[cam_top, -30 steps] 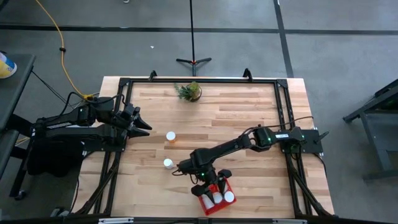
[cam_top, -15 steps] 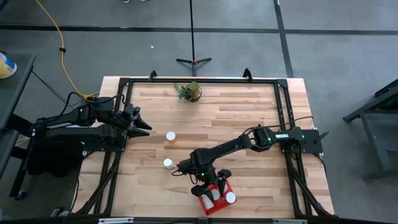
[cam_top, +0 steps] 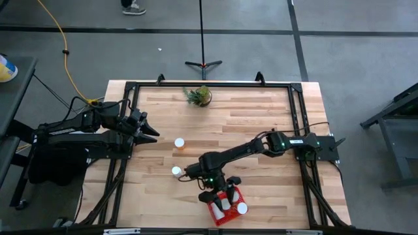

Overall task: Pick and place pill bottles into a basket
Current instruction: Put the orange pill bottle into the red bin

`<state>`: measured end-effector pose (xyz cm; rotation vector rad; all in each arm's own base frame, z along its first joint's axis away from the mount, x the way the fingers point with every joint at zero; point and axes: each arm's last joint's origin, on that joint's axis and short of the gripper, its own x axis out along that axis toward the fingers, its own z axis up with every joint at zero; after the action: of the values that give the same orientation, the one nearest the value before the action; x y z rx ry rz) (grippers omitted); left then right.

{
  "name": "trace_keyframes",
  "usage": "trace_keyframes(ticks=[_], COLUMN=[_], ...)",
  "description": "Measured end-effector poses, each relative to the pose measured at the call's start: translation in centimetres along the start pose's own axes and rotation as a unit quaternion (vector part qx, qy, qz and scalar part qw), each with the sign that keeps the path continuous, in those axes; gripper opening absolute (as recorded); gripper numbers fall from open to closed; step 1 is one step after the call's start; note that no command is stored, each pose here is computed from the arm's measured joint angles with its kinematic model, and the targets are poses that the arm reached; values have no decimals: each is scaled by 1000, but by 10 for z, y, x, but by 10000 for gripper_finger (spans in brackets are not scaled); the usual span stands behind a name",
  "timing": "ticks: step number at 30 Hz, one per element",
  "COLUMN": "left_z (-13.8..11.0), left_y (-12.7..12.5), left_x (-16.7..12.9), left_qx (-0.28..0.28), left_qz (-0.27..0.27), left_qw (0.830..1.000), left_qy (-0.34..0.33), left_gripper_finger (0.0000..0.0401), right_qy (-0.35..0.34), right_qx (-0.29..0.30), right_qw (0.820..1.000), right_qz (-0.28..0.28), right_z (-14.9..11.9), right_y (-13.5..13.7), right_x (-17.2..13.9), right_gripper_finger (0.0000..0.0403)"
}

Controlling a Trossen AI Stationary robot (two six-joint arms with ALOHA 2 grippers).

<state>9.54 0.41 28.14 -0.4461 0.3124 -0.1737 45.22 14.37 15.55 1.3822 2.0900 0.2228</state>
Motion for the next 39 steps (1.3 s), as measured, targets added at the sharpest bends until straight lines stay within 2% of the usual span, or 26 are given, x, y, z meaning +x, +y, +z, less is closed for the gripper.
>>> trace_keyframes(ticks=[8,14,20,26,29,36,39], left_z=[0,0,0,0,1,5,8], left_y=[0,0,0,0,0,-1,-1], left_x=[0,0,0,0,0,0,-1], left_qx=[2,2,2,2,4,8,0], left_qz=[0,0,0,0,-2,4,23], left_qw=[1000,1000,1000,1000,1000,1000,998], left_qy=[-1,0,-1,-2,-6,-30,-52], left_gripper_finger=[191,191,191,191,191,191,191], right_qy=[-105,-219,-310,-382,-413,-480,-488], right_qx=[-90,-172,-248,-319,-339,-388,-405], right_qw=[990,960,915,859,833,758,738], right_qz=[2,-22,-72,-120,-145,-210,-232], right_z=[-17,-25,-27,-22,-20,-22,-22], right_y=[27,34,39,44,46,52,52], right_x=[-42,-69,-83,-88,-92,-101,-102], right_gripper_finger=[232,232,232,232,232,232,232])
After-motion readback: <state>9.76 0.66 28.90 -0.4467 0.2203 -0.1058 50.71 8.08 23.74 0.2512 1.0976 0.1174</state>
